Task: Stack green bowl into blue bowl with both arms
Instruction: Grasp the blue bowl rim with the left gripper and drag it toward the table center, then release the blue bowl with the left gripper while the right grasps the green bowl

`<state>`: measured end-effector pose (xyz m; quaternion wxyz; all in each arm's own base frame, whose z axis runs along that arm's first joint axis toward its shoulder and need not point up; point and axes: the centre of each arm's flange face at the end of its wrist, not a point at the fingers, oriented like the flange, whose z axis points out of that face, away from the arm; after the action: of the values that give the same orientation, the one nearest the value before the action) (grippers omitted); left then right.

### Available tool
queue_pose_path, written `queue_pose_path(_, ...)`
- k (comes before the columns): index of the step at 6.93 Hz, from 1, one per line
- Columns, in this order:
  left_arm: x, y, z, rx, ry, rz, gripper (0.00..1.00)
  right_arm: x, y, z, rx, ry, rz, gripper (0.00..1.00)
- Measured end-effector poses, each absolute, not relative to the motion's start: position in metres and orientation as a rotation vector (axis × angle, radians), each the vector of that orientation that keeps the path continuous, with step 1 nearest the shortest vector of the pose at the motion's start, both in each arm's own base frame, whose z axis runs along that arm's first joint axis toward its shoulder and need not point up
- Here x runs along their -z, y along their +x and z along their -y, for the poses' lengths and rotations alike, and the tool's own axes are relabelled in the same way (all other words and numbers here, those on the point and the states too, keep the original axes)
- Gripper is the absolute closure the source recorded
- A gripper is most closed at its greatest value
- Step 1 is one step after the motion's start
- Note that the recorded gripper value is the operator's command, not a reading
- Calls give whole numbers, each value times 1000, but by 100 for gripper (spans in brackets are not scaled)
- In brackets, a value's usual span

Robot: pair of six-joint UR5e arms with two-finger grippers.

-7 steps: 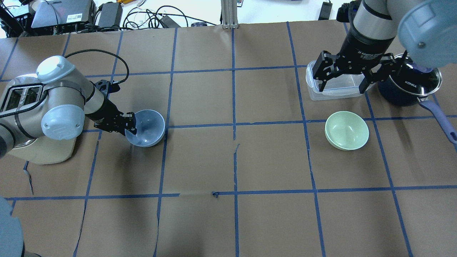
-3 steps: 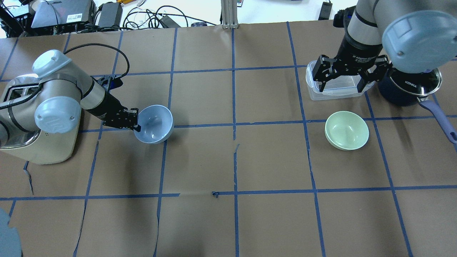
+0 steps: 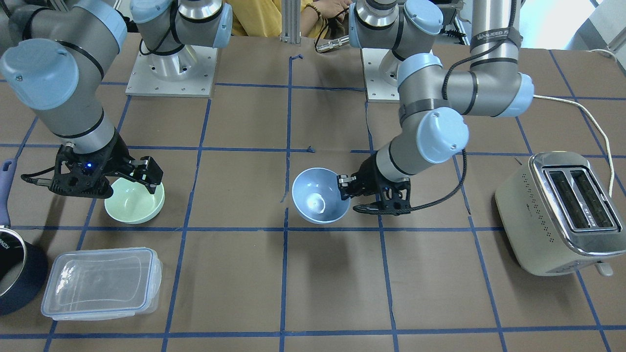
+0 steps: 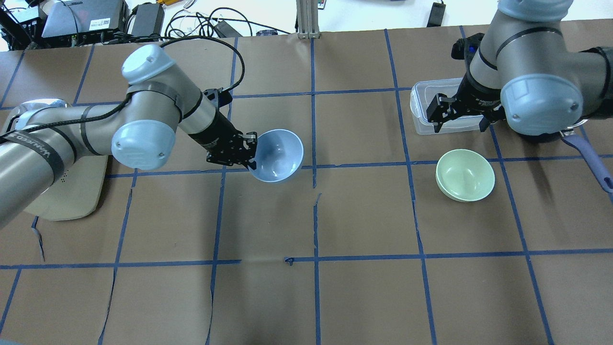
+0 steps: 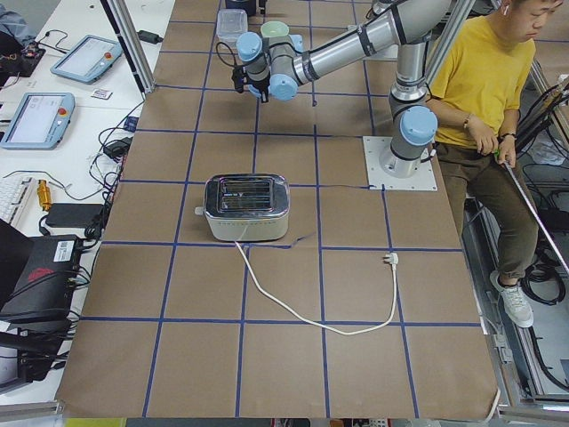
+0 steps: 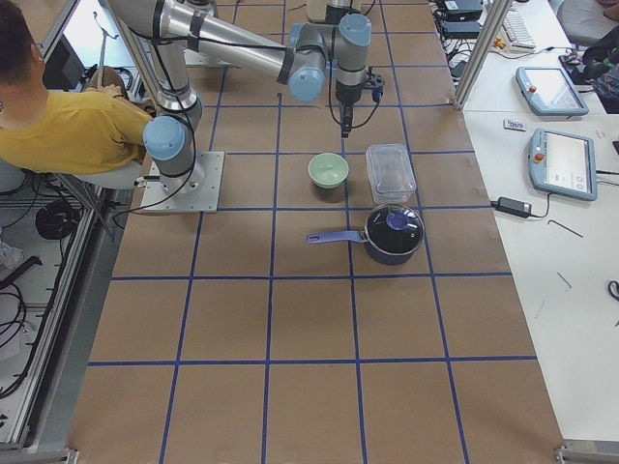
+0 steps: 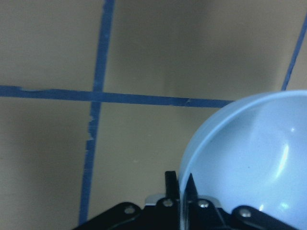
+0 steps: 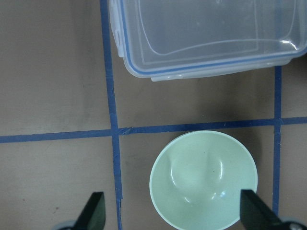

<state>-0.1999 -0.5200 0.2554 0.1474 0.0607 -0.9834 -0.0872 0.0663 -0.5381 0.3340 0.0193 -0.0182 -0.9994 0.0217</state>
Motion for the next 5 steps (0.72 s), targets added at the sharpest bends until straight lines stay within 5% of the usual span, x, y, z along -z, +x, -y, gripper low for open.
queue_pose_path(5, -207, -253, 487, 214, 266, 2895, 100, -242, 61, 552, -92, 10, 3108, 0)
